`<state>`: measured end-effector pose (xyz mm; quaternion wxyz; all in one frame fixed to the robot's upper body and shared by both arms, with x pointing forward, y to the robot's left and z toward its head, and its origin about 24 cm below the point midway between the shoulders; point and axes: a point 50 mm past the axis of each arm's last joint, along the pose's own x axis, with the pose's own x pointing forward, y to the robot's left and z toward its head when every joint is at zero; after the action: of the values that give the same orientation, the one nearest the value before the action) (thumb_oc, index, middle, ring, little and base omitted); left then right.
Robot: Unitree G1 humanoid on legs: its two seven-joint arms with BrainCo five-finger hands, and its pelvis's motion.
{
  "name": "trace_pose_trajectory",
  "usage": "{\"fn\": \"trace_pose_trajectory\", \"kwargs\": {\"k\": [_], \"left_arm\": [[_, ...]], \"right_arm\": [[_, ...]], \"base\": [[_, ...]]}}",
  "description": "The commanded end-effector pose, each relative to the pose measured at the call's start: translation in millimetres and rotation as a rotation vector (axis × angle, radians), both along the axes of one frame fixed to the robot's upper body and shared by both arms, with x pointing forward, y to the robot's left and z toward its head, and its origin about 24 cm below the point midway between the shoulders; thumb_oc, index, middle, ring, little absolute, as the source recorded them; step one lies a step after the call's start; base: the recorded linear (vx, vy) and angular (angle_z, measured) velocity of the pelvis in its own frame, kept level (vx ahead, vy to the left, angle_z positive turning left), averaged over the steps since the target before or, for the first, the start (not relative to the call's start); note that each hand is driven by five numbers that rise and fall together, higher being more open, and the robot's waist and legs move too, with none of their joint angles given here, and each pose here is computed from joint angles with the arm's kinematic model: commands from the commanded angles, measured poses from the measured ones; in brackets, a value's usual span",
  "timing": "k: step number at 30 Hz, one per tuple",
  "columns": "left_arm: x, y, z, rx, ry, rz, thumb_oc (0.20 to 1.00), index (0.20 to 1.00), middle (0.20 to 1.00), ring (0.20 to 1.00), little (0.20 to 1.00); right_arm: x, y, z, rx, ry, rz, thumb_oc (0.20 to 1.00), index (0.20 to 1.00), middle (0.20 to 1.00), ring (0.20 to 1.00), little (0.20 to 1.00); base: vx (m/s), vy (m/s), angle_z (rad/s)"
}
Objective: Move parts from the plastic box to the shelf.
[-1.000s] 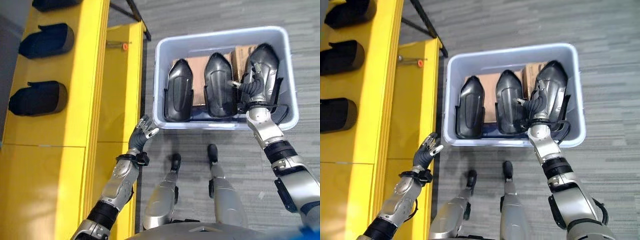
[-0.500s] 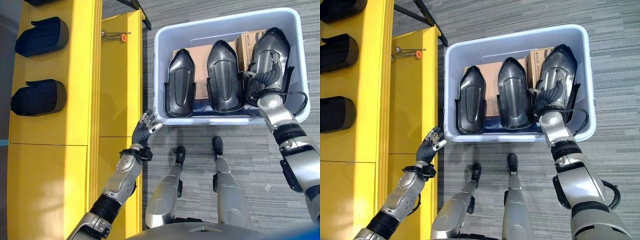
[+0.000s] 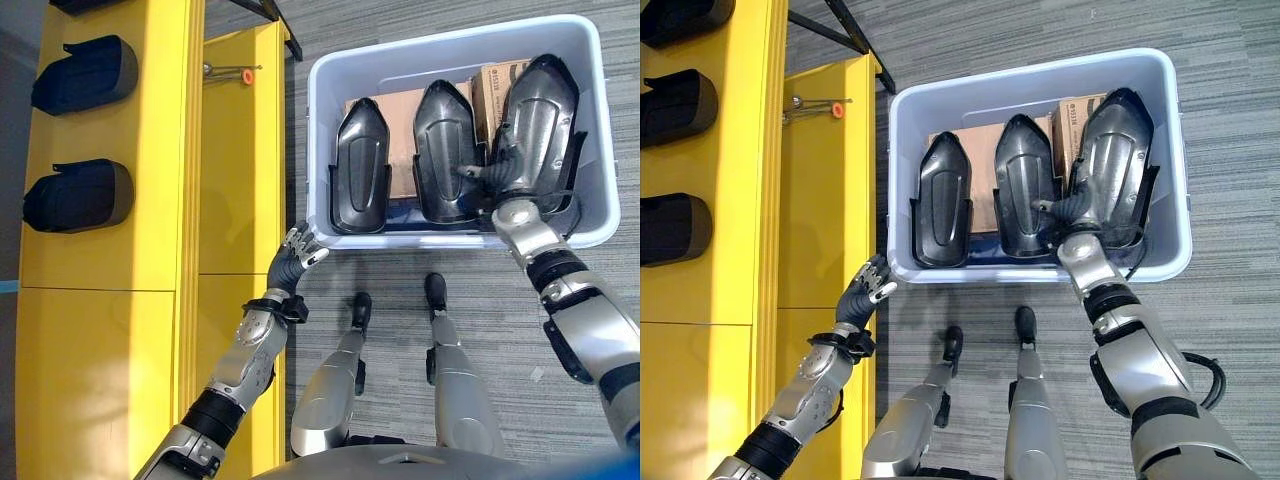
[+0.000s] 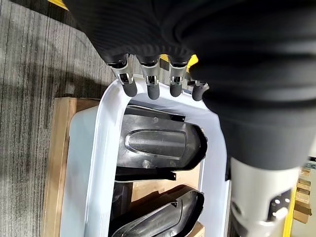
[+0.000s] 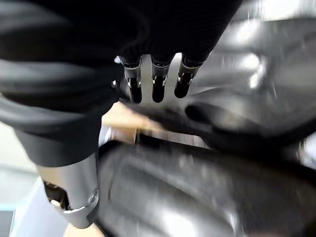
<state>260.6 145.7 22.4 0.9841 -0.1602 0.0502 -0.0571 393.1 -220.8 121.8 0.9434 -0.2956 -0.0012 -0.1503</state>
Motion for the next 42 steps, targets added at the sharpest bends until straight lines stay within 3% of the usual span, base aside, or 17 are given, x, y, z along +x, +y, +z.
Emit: {"fn": "trace_pose_trajectory", "kwargs": {"k": [1, 15, 28, 38, 42], "left_arm": [[-5.2, -1.5, 5.7, -0.026, -0.05, -0.007, 1.0, 1.0, 1.0, 1.0, 1.0], [-5.6, 3.7, 4.1, -0.022, -0.045, 0.015, 1.0, 1.0, 1.0, 1.0, 1.0], [-4.9, 16.4, 5.0, -0.016, -0.035, 0.088, 1.0, 1.0, 1.0, 1.0, 1.0], [-9.9, 20.4, 2.0, -0.011, -0.023, 0.114, 1.0, 1.0, 1.0, 1.0, 1.0], [-11.5, 23.9, 1.4, -0.002, -0.024, 0.127, 1.0, 1.0, 1.0, 1.0, 1.0]], "right_arm": [[-1.6, 8.0, -12.2, -0.042, 0.04, 0.045, 1.0, 1.0, 1.0, 1.0, 1.0], [-9.1, 6.8, -22.1, -0.002, 0.034, 0.047, 1.0, 1.0, 1.0, 1.0, 1.0], [-44.1, 24.6, 69.8, 0.168, -0.528, 0.175, 1.0, 1.0, 1.0, 1.0, 1.0], [-74.3, 28.5, 76.0, 0.218, -0.667, 0.197, 1.0, 1.0, 1.0, 1.0, 1.0], [-81.7, 15.3, 73.4, 0.156, -0.689, 0.115, 1.0, 1.0, 1.0, 1.0, 1.0]], "base": [[0.0, 0.0, 0.0], [0.0, 0.0, 0.0], [0.01, 0.001, -0.02], [0.01, 0.001, -0.04], [0.0, 0.0, 0.0]]}}
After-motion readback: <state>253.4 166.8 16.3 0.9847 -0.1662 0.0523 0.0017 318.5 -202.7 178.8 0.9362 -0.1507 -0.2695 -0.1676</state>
